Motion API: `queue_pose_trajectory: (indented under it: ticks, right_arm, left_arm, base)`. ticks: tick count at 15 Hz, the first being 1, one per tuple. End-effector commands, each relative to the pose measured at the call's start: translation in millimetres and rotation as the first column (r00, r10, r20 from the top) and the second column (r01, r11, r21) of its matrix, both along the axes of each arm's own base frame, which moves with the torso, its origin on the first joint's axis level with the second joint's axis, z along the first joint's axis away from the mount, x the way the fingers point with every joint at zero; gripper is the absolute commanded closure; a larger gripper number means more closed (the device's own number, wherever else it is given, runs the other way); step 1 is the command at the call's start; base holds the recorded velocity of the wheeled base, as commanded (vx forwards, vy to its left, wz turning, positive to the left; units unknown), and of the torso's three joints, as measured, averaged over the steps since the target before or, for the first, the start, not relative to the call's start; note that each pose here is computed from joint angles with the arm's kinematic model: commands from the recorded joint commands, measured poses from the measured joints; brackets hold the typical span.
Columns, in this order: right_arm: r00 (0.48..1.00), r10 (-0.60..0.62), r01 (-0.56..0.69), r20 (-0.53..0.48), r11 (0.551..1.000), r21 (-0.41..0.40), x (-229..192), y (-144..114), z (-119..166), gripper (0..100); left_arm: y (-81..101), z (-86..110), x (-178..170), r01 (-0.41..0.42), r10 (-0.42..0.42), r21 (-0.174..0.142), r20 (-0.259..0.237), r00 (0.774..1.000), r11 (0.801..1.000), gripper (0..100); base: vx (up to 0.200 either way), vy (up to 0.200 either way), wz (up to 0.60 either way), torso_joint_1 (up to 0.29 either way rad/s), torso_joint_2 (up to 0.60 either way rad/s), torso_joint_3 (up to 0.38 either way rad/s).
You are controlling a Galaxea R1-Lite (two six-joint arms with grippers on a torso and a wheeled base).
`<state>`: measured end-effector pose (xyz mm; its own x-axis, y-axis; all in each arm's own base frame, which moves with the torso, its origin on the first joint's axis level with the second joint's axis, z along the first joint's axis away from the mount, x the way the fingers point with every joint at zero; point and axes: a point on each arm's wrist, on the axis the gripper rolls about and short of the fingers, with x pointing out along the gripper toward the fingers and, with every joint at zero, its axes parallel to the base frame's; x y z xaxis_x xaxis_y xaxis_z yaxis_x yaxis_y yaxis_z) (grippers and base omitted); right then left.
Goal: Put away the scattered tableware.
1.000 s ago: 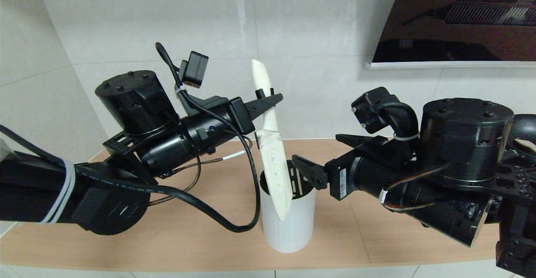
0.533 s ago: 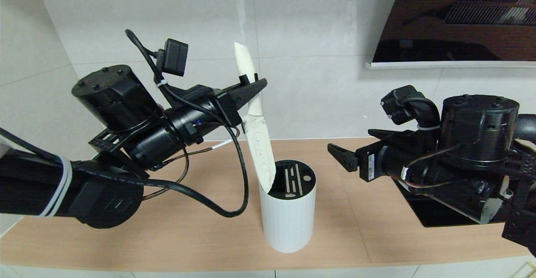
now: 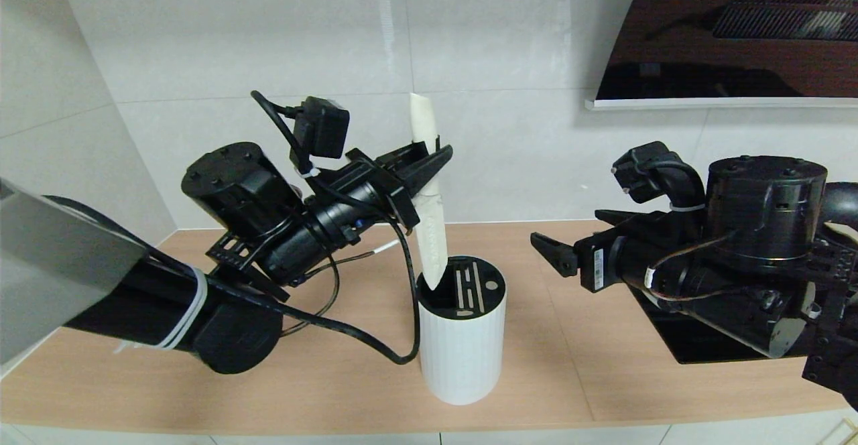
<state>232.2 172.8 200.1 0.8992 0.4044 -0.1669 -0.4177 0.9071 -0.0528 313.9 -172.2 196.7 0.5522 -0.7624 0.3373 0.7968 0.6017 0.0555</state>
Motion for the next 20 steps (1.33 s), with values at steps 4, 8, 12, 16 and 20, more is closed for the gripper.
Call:
queue_pose_trajectory:
  ticks: [4,8,12,16,20]
  right_arm:
    - [1.0,0.001,-0.001,-0.004,1.0,-0.004,0.3,0.4,-1.7,0]
    - [1.0,0.0,-0.001,-0.009,1.0,-0.007,1.5,1.3,-3.7,0]
    - [1.0,0.0,-0.001,-0.009,1.0,-0.007,1.5,1.3,-3.7,0]
    - [1.0,0.0,-0.001,-0.018,1.0,-0.014,3.2,2.6,-6.9,0]
    - [1.0,0.0,-0.001,-0.025,1.0,-0.02,4.2,3.4,-9.6,0]
  left_arm:
    - [-8.5,-19.7,7.8,-0.016,0.016,0.002,-0.038,0.999,1.0,100]
    - [-11.8,-31.5,14.2,-0.045,0.044,-0.018,-0.025,0.999,0.999,100]
    - [-11.7,-33.9,14.1,-0.047,0.046,-0.014,-0.03,0.998,0.999,100]
    - [-13.5,-50.7,18.1,-0.061,0.062,0.005,-0.063,0.996,0.998,100]
    - [-11.7,-57.3,14.7,-0.062,0.064,0.023,-0.087,0.994,0.998,100]
  base:
    - [0.0,0.0,0.0,0.0,0.0,0.0]
    - [0.0,0.0,0.0,0.0,0.0,0.0]
    - [0.0,0.0,0.0,0.0,0.0,0.0]
    - [0.0,0.0,0.0,0.0,0.0,0.0]
    - [0.0,0.0,0.0,0.0,0.0,0.0]
